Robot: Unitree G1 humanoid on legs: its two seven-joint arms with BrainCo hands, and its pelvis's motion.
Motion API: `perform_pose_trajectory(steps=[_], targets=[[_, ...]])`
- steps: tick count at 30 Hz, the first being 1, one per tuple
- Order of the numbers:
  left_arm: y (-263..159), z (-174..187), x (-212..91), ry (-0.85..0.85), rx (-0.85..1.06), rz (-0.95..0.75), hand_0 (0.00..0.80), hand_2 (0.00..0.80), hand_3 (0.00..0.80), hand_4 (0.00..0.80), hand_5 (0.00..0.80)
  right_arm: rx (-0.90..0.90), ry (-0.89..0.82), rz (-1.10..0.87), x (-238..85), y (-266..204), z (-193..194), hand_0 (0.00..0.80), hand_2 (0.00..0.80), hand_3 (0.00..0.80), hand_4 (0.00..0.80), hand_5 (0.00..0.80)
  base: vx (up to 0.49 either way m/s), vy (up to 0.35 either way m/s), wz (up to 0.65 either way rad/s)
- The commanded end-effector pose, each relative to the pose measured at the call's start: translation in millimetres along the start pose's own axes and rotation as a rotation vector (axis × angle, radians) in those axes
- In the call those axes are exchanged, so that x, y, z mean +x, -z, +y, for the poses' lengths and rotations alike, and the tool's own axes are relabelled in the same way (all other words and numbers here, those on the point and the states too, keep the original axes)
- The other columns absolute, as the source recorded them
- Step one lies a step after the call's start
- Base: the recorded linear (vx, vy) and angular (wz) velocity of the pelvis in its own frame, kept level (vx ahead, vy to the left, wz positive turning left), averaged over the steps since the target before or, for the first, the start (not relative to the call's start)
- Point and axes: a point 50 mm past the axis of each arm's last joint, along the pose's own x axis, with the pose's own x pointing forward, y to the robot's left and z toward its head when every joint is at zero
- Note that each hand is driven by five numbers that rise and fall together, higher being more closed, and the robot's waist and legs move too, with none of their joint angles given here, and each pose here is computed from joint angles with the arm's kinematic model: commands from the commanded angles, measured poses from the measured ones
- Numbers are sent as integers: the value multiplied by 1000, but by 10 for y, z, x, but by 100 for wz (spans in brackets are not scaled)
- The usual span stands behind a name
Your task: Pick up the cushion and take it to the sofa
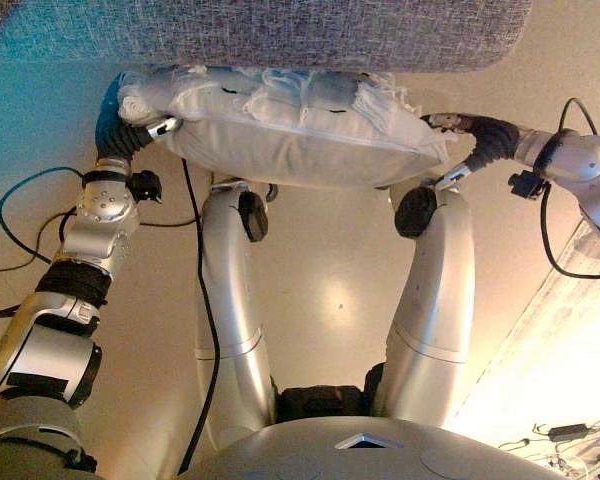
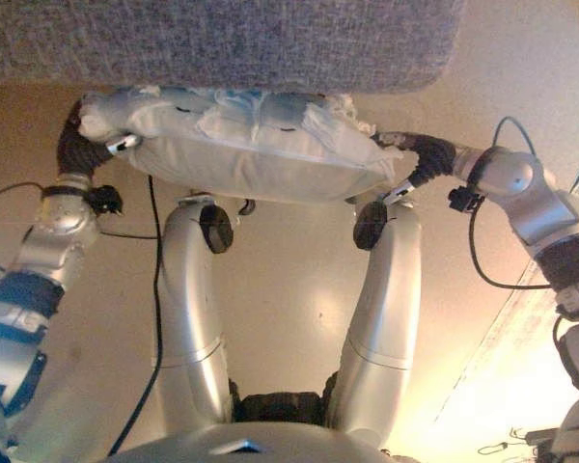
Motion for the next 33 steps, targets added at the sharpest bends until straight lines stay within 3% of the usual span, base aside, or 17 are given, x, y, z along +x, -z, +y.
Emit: perform_pose_trajectory(steps=[1,20,21,23,25,26,33], targets=[[166,-157,-149,-1,-122,21,0,0,0,0,0,4,-21,-90,31,-108,170,0,0,0,0,0,0,0,0],[136,-798,-280,153,-402,10,0,0,0,0,0,203,33,-210,520,-397,610,0,0,0,0,0,-3,64,-2],[126,-836,-291,171,-422,10,223,223,223,223,223,215,41,-210,529,-400,624,0,0,0,0,0,-1,43,-1],[103,-924,-326,211,-473,9,800,800,800,800,800,241,50,-214,544,-405,670,0,0,0,0,0,0,0,0],[97,-993,-368,262,-515,14,800,800,800,800,800,251,67,-212,546,-404,695,0,0,0,0,0,0,0,0],[85,-1043,-395,295,-532,13,800,800,800,800,800,259,73,-212,549,-403,712,800,800,800,800,800,0,0,0],[63,-1212,-530,411,-599,28,800,800,800,800,800,335,225,-177,516,-302,717,800,800,800,800,800,3,-19,3]])
